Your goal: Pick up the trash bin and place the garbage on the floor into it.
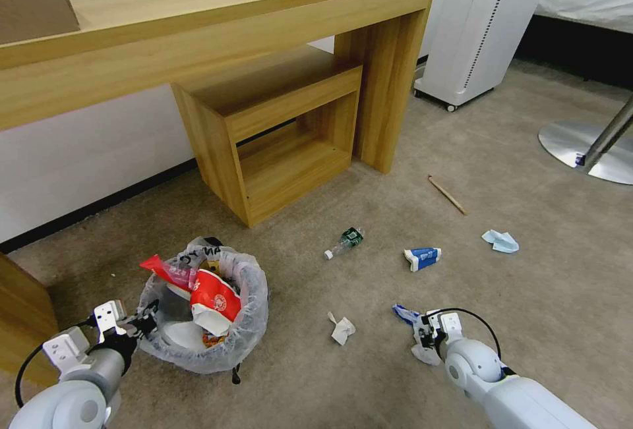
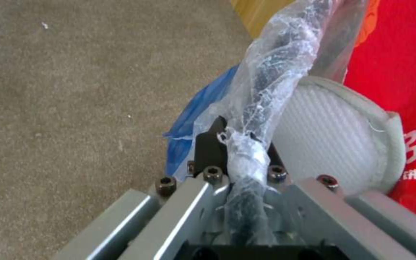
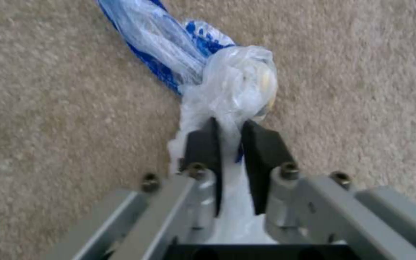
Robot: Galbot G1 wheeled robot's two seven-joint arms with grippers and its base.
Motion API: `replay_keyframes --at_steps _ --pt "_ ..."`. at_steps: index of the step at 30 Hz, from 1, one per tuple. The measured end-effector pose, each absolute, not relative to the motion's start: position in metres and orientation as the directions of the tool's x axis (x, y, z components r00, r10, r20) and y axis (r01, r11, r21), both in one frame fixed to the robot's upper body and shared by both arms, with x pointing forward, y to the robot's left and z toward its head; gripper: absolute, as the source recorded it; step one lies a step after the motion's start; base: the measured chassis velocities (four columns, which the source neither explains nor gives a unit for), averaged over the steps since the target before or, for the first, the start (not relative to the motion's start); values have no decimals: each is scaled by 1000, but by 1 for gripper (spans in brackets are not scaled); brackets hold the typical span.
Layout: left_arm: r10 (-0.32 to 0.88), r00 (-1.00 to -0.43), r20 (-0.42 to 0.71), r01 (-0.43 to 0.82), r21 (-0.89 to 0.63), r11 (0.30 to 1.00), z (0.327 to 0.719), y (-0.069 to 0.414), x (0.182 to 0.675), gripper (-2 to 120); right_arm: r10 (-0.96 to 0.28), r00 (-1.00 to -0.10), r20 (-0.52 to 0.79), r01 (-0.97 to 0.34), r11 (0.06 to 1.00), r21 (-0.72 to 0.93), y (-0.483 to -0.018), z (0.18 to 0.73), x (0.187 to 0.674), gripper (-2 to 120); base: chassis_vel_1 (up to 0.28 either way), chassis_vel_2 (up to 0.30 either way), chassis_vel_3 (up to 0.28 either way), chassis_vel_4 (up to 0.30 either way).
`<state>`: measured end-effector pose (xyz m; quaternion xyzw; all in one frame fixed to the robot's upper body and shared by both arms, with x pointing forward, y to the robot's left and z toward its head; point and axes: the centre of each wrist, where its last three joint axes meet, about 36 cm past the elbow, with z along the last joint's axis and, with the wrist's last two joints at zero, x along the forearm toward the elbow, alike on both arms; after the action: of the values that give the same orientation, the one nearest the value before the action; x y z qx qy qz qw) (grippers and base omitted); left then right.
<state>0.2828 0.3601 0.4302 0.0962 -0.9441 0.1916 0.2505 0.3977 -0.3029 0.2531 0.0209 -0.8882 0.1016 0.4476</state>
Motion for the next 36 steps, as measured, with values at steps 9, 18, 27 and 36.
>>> replay_keyframes --at_steps 9,18,27,36 --pt "-90 -856 509 -279 -310 909 431 362 283 1 -75 -696 714 -143 989 -36 -300 271 393 0 0 0 0 0" --pt "-90 -858 506 -277 -307 911 436 361 282 1 -429 -884 184 -406 901 153 -270 379 413 0 0 0 0 0" --pt "-91 -861 501 -274 -306 911 443 356 280 1 -662 -745 -82 -666 732 147 -221 486 409 0 0 0 0 0" --pt "-69 -863 500 -256 -317 913 445 347 290 1 -858 -472 -203 -881 451 139 -182 542 392 0 0 0 0 0"
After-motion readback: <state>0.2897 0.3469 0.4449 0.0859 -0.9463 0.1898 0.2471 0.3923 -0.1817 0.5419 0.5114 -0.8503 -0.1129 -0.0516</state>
